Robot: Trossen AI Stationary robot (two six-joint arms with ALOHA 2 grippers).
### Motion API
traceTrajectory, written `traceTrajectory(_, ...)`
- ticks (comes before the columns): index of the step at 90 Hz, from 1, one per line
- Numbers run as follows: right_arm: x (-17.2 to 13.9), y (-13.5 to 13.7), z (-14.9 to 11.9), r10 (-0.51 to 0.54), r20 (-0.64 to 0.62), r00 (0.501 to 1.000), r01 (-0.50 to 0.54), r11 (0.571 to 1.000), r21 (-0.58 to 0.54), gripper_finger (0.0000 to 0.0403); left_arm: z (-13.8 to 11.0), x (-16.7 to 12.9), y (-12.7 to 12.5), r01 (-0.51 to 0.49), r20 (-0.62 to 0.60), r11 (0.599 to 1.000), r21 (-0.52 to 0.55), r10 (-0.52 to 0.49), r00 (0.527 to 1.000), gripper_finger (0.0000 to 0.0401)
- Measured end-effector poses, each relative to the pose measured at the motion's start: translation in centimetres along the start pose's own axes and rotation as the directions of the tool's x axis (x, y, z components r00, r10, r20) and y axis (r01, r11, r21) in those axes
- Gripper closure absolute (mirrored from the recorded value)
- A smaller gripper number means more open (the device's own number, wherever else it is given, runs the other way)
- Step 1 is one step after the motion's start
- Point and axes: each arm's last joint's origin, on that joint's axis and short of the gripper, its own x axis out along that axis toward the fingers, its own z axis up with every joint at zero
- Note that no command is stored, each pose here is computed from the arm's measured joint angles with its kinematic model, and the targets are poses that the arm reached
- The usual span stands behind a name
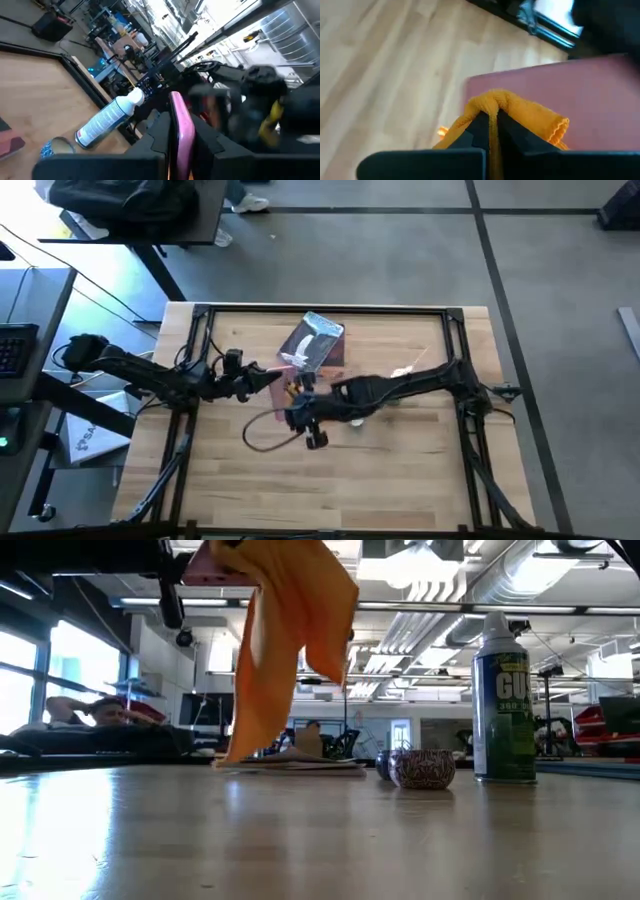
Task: Apply microfiber cloth
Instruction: Wipe the pink phone with the orange microfiber cloth
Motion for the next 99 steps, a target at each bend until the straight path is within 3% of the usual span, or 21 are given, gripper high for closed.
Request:
traceTrajectory(11, 0.1, 1.5, 0.5, -0.056, 0.046, 0.997, 0.059, 0.996, -0.065, 0.0403, 0.2, 0.0, -0.1, 0.007, 0.019, 1.000, 0.003, -0.007, 1.000, 0.0380)
traceTrajectory(21, 0.0, 1.4, 1.2, -0.201, 0.081, 0.976, 0.208, 0.973, -0.099, 0.0403, 0.2, 0.0, -0.1, -0.005, 0.035, 1.000, -0.002, 0.005, 0.999, 0.0380)
traceTrajectory(33, 0.1, -0.6, 1.8, -0.372, 0.115, 0.921, 0.385, 0.914, -0.129, 0.0403, 0.2, 0.0, 0.0, -0.015, 0.038, 1.000, 0.007, 0.015, 0.999, 0.0380)
traceTrajectory(50, 0.6, -4.0, 1.8, -0.470, 0.143, 0.871, 0.488, 0.863, -0.134, 0.0403, 0.3, 0.0, 0.1, -0.044, 0.069, 0.999, 0.014, 0.043, 0.997, 0.0380)
traceTrajectory(64, 1.0, -5.2, 1.4, -0.363, 0.179, 0.914, 0.387, 0.915, -0.118, 0.0403, 0.3, 0.0, 0.2, -0.063, 0.073, 0.997, 0.033, 0.061, 0.995, 0.0380)
traceTrajectory(77, 1.1, -4.9, 1.0, -0.254, 0.176, 0.951, 0.261, 0.965, -0.019, 0.0403, 0.0, 0.0, 0.3, -0.063, 0.041, 0.997, 0.049, 0.061, 0.997, 0.0380)
traceTrajectory(88, 1.2, -3.9, 0.8, -0.211, 0.149, 0.966, 0.202, 0.976, 0.076, 0.0403, 0.0, 0.0, 0.3, -0.063, 0.044, 0.997, 0.050, 0.061, 0.997, 0.0380)
traceTrajectory(99, 0.9, -2.2, 1.0, -0.176, 0.130, 0.976, 0.166, 0.983, 0.083, 0.0403, 0.1, 0.0, 0.2, -0.067, 0.056, 0.997, 0.045, 0.064, 0.996, 0.0380)
